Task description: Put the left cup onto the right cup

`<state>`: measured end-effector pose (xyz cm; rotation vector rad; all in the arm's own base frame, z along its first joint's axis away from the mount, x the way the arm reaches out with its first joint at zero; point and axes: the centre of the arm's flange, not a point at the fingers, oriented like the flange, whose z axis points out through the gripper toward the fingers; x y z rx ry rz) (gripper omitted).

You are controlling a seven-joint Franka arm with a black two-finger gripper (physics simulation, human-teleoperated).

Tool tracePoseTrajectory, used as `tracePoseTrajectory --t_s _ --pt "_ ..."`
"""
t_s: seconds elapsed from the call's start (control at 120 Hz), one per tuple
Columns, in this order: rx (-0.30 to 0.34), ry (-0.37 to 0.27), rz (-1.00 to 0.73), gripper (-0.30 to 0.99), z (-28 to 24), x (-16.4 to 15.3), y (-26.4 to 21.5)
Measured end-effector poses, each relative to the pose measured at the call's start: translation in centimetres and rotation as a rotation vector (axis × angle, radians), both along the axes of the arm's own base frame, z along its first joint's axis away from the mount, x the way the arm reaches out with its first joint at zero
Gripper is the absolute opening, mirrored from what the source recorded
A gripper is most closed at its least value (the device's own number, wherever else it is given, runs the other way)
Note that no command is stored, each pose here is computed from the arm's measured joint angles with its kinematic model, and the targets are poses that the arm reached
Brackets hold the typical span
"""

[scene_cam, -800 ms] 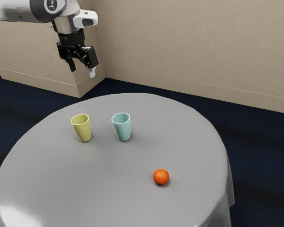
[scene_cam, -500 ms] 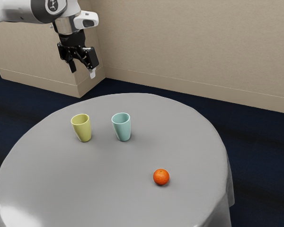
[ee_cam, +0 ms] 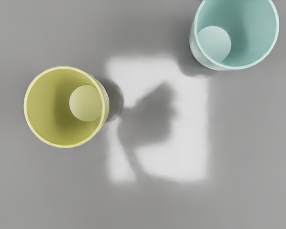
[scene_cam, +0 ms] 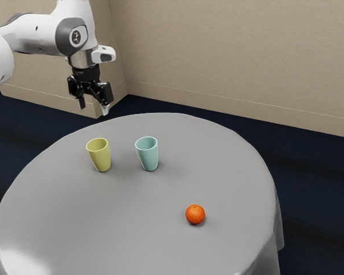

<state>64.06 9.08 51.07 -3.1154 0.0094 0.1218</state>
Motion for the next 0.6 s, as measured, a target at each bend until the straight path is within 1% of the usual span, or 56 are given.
tracePoseTrajectory --t_s 0.075,0.167,0.25,0.325,0.442,0.6 --pt "0.012 0.005 0.013 0.69 -1.8 1.0 1.5" --pt "0.015 0.004 0.012 0.69 -3.9 2.1 2.1" --pt "-0.012 0.018 0.031 0.69 -7.4 3.0 3.1" --pt "-0.028 0.015 0.043 0.69 -9.5 3.6 3.8" --pt "-0.028 0.006 0.050 0.69 -12.6 4.5 4.5" --pt "-0.024 0.009 0.051 0.69 -15.6 5.2 4.7"
